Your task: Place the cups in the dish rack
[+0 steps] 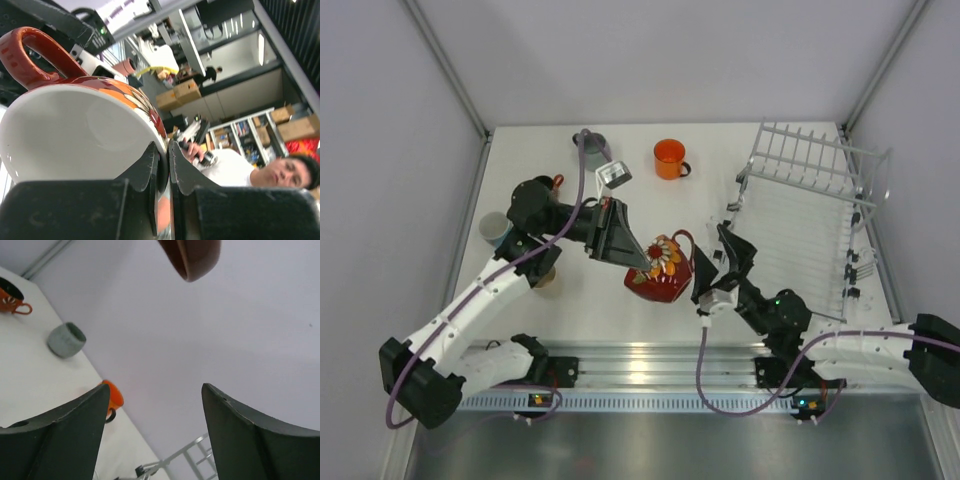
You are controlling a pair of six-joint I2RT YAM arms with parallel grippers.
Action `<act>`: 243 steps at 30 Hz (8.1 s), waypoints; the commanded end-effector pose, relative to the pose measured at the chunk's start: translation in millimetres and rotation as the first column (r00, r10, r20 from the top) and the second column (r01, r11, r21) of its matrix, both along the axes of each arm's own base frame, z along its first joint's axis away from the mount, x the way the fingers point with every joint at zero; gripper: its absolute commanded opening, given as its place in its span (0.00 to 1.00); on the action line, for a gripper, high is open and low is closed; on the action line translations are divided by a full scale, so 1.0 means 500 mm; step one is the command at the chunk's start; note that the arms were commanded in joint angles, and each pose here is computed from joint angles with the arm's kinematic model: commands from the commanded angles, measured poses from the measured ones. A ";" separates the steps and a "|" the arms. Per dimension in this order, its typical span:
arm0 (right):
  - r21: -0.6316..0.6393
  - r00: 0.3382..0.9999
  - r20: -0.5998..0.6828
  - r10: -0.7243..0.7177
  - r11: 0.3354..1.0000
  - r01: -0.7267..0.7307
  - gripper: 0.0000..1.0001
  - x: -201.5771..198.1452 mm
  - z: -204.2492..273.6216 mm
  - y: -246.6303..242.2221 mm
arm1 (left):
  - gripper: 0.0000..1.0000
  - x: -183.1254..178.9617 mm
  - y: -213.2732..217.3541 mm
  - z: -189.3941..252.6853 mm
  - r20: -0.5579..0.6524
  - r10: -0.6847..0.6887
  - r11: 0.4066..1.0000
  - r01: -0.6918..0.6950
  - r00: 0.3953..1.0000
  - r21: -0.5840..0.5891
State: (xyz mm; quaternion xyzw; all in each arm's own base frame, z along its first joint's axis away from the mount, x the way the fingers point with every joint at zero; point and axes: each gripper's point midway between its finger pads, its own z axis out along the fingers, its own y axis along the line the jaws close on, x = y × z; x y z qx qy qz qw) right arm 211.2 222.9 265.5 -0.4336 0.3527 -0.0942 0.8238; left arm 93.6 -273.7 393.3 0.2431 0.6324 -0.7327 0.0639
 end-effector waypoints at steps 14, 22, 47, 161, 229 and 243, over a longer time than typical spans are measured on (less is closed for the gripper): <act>-0.160 0.956 0.284 0.071 0.987 -0.026 0.70 -0.112 0.139 0.044 | 0.00 -0.008 0.000 0.041 0.008 -0.040 0.999 0.040 0.999 -0.033; -0.275 0.950 0.298 0.092 0.961 -0.007 0.67 -0.111 0.130 0.077 | 0.00 0.027 -0.024 0.004 -0.087 -0.009 1.000 0.010 0.996 0.005; -0.238 0.938 0.298 0.179 0.965 -0.109 0.00 -0.138 0.104 0.150 | 0.00 0.079 -0.058 -0.064 -0.215 -0.020 0.995 0.039 0.976 0.087; 0.099 0.090 -0.993 -0.082 -0.115 0.988 0.00 0.108 -0.250 -0.493 | 0.98 0.392 0.247 -0.129 0.442 0.777 0.390 -0.894 0.449 0.223; 0.130 0.108 -0.959 -0.264 -0.067 0.989 0.31 0.167 -0.294 -0.571 | 0.98 0.355 0.255 -0.050 0.461 0.793 0.377 -0.915 0.399 0.144; 0.135 0.098 -0.942 -0.321 -0.094 0.986 0.13 0.189 -0.296 -0.589 | 0.98 0.354 0.256 -0.053 0.461 0.794 0.374 -0.916 0.396 0.144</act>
